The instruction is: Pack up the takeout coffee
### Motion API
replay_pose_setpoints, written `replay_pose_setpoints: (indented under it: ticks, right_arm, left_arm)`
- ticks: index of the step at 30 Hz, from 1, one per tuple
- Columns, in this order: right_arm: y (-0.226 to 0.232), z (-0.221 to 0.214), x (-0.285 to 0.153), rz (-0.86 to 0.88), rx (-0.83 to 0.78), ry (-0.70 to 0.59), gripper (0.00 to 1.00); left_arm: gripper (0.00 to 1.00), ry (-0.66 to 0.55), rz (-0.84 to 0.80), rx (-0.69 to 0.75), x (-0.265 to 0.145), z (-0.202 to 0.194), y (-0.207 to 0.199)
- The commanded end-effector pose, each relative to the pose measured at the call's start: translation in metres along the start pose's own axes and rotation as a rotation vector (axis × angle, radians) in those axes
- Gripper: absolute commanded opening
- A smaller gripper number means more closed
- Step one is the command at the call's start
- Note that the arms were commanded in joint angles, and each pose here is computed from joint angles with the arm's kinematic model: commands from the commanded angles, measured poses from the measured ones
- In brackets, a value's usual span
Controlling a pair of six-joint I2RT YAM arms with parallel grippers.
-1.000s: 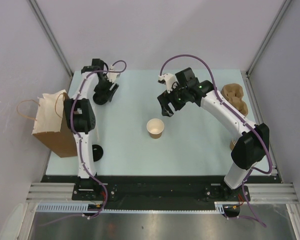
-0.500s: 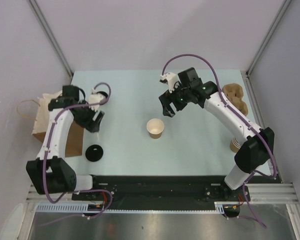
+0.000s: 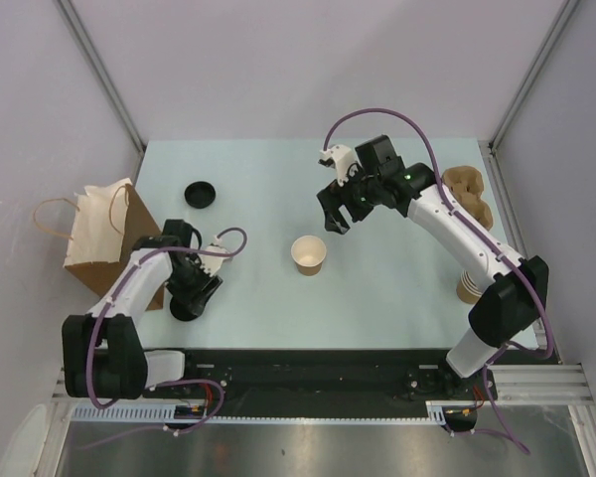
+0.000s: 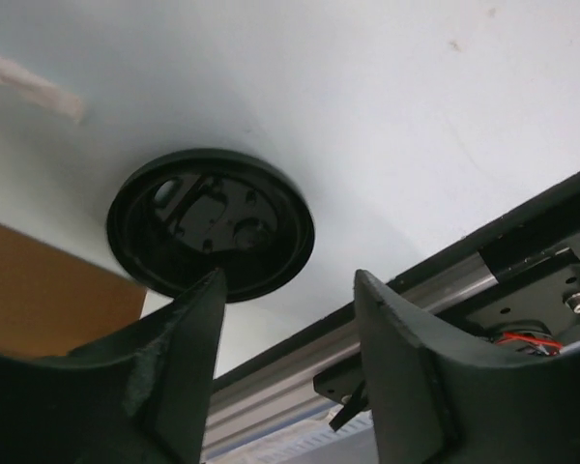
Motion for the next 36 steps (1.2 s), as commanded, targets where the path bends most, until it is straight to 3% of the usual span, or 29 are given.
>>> replay_pose_setpoints:
  ticks: [1,19,23,26,28,36]
  right_arm:
    - [0.003,0.006,-0.011,-0.005,-0.005,-0.044,0.90]
    - [0.003,0.006,-0.001,0.016,0.011,-0.023,0.90]
    - [0.002,0.008,-0.003,0.014,0.008,-0.028,0.90]
    - [-0.001,0.010,-0.006,0.004,0.003,-0.033,0.90]
    - [-0.005,0.014,-0.009,-0.002,-0.007,-0.028,0.89]
    - [-0.035,0.024,-0.031,0.073,0.002,-0.037,0.86]
  left_arm:
    - [0.56,0.020,0.057,0.029,0.012,0.004,0.004]
    - [0.33,0.110,0.022,0.079,0.053,-0.011,0.000]
    - [0.20,0.101,0.005,0.080,0.051,-0.009,-0.003]
    - [0.06,0.045,-0.041,0.075,0.032,0.004,-0.008]
    - [0.01,-0.043,-0.061,0.081,0.012,0.024,-0.009]
    - [0.00,-0.404,-0.268,0.145,-0.087,0.094,-0.038]
Point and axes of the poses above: each gripper's point midway between its finger pads, its own x axis out along the fingers, its own y axis along the line the jaws close on, z = x × y, the point moved 5 cm from there along -x, back along the fingers, and after that the axes turned 12 degrees about x, right-handed, at the moved point
